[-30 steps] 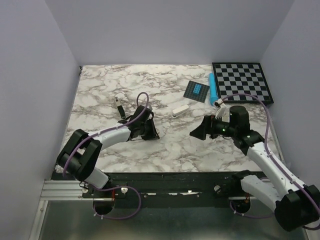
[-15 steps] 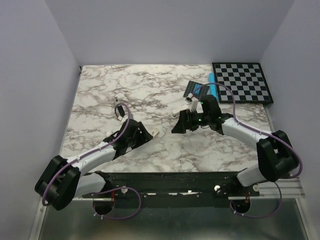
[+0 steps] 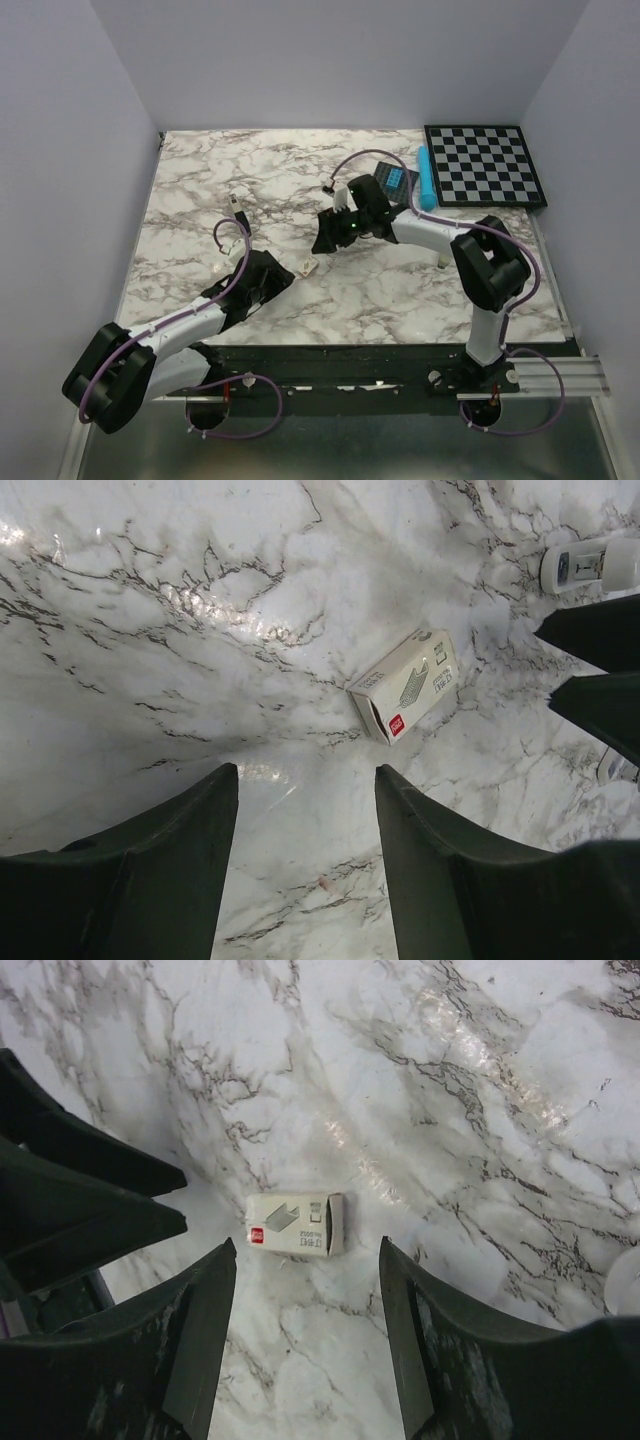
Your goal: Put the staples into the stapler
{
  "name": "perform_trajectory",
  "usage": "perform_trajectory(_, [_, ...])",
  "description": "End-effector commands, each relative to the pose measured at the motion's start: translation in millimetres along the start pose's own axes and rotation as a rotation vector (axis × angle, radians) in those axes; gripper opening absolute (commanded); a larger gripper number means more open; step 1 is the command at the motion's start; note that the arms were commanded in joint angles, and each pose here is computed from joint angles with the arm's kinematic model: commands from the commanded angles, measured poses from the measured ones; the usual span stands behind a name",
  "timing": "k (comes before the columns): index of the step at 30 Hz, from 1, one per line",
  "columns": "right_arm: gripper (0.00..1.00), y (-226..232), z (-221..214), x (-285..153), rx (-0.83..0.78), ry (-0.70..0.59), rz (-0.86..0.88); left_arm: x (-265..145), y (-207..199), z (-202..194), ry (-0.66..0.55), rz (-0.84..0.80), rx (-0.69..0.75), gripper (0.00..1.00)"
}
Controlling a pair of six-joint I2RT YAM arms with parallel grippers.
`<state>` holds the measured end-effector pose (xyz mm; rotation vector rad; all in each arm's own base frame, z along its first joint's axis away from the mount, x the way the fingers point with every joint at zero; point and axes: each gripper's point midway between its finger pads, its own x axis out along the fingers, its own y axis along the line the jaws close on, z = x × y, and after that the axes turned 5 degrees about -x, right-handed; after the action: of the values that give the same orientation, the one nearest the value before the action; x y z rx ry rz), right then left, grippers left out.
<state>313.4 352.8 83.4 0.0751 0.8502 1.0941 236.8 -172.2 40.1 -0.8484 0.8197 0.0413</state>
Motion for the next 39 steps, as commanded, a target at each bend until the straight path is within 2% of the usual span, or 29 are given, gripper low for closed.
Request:
perform_trajectory(1, [0.66,-14.7,-3.2,19.4,-0.026,0.041,-0.059,1.4,-3.7,7.1,-0.043,-0.017,-0.019,0.63])
perform_trajectory(14, [0.54,-16.5,-29.2,49.5,-0.002,0.125,-0.038,5.2,-5.1,-1.3,-0.002,-0.03,-0.012,0.6])
perform_trajectory(27, [0.43,-5.7,-41.2,48.5,0.032,0.13,0.01,17.3,-9.1,-10.9,0.047,-0.026,-0.005,0.46])
perform_trajectory(34, [0.37,-0.5,-44.9,46.0,0.047,0.127,0.031,23.9,-8.7,-15.1,0.066,-0.021,-0.005,0.43])
perform_trajectory(39, [0.27,2.3,-45.9,44.0,0.055,0.12,0.04,27.1,-8.5,-20.0,0.089,-0.021,-0.005,0.42])
